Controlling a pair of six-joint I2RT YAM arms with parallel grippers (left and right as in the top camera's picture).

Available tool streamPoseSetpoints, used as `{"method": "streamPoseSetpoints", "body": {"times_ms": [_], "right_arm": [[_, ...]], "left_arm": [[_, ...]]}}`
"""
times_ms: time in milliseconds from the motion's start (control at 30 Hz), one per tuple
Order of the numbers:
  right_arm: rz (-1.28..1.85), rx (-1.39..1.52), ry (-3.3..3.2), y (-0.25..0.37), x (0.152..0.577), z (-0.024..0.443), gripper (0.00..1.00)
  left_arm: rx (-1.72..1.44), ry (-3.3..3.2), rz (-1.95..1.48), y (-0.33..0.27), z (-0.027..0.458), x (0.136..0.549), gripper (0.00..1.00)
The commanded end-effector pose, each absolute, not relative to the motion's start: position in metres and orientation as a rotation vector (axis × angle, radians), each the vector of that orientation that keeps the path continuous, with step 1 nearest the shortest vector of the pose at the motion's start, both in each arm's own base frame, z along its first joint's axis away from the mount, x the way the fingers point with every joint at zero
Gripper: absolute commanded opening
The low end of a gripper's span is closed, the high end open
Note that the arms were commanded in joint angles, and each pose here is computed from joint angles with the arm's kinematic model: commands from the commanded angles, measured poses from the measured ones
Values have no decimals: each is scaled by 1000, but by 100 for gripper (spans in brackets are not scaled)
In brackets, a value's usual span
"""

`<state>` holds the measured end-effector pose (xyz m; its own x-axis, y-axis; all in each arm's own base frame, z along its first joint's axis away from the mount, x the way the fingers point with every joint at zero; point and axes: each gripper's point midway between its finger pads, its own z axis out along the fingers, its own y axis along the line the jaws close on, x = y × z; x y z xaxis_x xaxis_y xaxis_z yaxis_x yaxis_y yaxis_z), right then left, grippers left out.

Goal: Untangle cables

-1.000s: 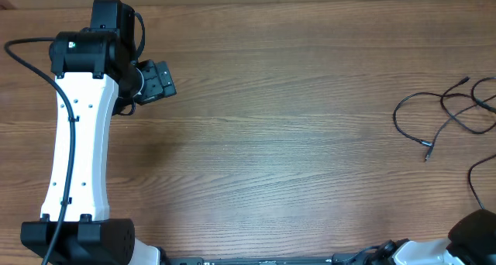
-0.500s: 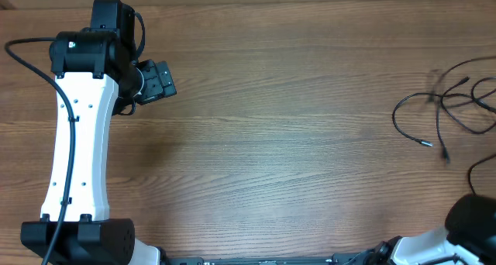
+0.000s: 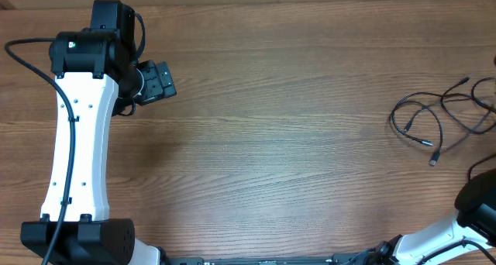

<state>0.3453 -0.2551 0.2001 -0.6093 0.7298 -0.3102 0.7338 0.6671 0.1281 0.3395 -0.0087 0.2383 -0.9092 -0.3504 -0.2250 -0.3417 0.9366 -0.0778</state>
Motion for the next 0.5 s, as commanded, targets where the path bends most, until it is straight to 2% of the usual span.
{"method": "streamPoseSetpoints", "body": {"times_ms": [0, 67, 200, 467], "right_arm": [[146, 1094, 2508, -236, 359, 214, 49], [352, 1020, 2486, -213, 372, 221, 64], [662, 648, 2498, -155, 390, 237, 67], [594, 220, 2703, -61, 403, 223, 80]], "left_arm": [[-524, 2860, -65, -10, 238, 339, 96], [-521, 2860, -65, -11, 238, 339, 97], [-468, 2862, -73, -12, 238, 341, 98], [-201, 2813, -175, -27, 245, 360, 99]]}}
